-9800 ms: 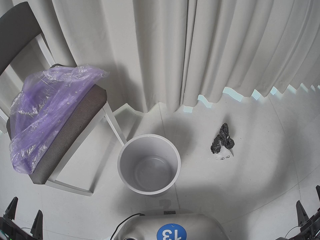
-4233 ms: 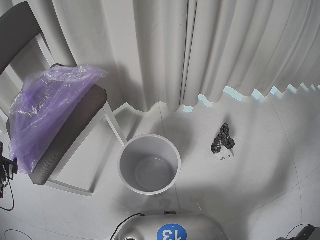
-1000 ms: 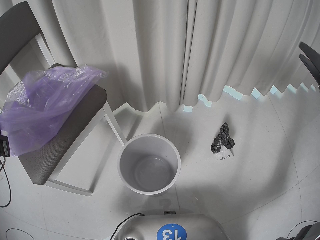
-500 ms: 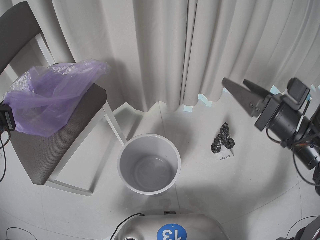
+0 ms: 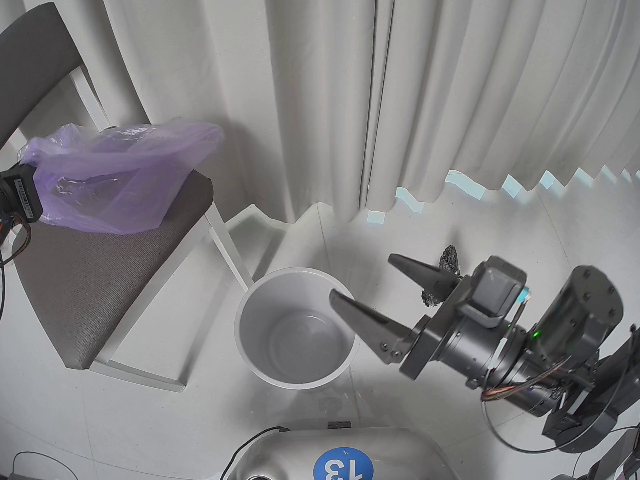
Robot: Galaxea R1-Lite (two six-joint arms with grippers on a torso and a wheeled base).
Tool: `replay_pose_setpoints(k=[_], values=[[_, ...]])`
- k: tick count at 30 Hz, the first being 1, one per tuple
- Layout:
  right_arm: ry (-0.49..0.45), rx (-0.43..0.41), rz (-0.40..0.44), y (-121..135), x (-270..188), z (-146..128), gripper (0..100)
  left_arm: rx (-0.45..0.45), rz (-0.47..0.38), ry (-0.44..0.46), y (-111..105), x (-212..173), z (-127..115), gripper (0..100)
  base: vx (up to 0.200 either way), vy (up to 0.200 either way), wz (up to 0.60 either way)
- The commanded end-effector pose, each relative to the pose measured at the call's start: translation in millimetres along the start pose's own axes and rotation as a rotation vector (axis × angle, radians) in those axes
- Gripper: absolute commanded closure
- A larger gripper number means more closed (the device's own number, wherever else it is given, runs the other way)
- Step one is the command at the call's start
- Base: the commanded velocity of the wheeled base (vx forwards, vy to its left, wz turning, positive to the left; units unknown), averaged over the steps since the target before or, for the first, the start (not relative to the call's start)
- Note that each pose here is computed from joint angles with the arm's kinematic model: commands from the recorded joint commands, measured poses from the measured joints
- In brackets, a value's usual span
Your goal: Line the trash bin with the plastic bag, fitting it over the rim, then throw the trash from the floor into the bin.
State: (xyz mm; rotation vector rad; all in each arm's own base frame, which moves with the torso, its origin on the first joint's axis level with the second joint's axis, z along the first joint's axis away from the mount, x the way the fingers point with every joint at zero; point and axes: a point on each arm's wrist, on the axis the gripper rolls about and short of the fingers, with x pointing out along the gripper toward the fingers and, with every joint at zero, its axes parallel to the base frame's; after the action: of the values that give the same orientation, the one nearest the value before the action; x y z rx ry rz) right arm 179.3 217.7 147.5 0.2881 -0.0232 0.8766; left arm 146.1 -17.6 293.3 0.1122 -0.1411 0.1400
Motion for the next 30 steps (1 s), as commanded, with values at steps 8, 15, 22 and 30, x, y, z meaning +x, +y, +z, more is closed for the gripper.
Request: replay_pose_setpoints(k=[8, 15, 22, 30], values=[[0.157, 0.011, 0.001, -2, 10, -54, 0, -0.104, -0.161, -0.107, -22, 0, 38, 100, 0.000, 0.000, 0.00], [0.162, 0.051, 0.004, 2, 14, -59, 0, -0.161, -0.219, -0.098, -26, -6, 46, 100, 0.000, 0.000, 0.00], [0.101, 0.056, -0.112, -9, 39, -67, 0, -0.257, -0.341, -0.146, -22, -20, 54, 100, 0.000, 0.000, 0.00], [0.037, 0.095, -0.178, -18, 56, -66, 0, -0.279, -0.379, -0.162, -19, -28, 57, 100, 0.000, 0.000, 0.00]])
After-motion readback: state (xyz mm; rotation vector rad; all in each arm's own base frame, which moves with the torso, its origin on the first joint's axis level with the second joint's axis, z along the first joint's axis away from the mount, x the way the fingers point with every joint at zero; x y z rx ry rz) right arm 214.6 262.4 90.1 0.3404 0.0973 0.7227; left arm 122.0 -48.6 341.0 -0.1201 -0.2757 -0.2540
